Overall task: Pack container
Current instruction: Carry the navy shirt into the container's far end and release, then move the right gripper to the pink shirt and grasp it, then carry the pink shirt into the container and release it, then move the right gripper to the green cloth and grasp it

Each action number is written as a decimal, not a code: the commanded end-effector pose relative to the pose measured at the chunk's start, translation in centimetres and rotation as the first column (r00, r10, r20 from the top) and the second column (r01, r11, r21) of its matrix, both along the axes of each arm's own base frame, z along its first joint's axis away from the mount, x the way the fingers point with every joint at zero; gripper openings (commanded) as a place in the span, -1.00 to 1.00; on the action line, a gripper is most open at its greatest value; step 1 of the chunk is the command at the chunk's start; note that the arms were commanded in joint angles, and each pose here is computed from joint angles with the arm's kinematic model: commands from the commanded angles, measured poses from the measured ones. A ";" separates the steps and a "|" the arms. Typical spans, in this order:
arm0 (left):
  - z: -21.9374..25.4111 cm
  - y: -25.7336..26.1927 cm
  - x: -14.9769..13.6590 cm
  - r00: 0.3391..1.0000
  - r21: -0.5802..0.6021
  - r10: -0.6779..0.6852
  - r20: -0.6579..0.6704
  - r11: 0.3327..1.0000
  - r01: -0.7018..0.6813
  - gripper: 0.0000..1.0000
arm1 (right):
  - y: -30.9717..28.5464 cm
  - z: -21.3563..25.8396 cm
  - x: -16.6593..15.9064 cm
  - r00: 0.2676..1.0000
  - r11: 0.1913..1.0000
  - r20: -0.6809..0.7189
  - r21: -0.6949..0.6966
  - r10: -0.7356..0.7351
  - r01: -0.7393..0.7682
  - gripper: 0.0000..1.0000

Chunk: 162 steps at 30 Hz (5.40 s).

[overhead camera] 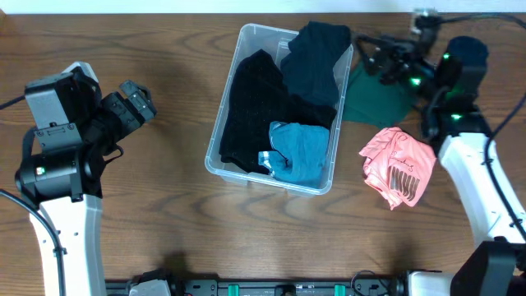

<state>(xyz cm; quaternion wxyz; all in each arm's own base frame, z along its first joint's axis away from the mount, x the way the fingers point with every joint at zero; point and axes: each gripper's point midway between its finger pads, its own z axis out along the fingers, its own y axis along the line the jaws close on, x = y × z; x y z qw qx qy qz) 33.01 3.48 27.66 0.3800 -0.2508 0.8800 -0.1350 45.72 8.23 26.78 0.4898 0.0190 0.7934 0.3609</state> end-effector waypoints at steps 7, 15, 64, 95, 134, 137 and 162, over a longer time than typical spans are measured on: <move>0.4 0.4 0.1 1.000 0.015 0.011 0.008 1.000 -0.011 0.96 | -16.4 -9.5 -4.0 0.815 0.895 -0.369 -0.211 -0.446 0.394 0.89; 0.4 0.4 0.1 1.000 0.015 0.011 0.008 1.000 -0.011 0.96 | -21.9 -16.7 -12.3 0.493 0.788 -0.620 -0.417 -0.611 0.452 0.98; 0.4 0.4 0.1 1.000 0.015 0.011 0.008 1.000 -0.011 0.96 | -13.0 -25.1 -16.7 0.665 0.914 -0.696 0.030 -0.271 0.404 -0.98; 0.4 0.4 0.1 1.000 0.015 0.011 0.008 1.000 -0.011 0.96 | 13.1 -1.9 -4.1 0.994 0.987 0.090 0.148 0.055 -0.068 -0.98; 0.4 0.4 0.1 1.000 0.015 0.011 0.008 1.000 -0.011 0.96 | -16.5 -14.0 -2.4 0.829 0.846 -0.217 -0.280 -0.516 0.454 0.99; 0.4 0.4 0.1 1.000 0.015 0.011 0.008 1.000 -0.011 0.96 | -16.4 -17.2 -1.7 0.837 0.875 -0.272 -0.250 -0.474 0.415 0.98; 0.4 0.4 0.1 1.000 0.015 0.011 0.008 1.000 -0.011 0.96 | -11.3 -27.1 -0.7 0.839 0.956 -0.480 0.005 -0.255 0.294 0.52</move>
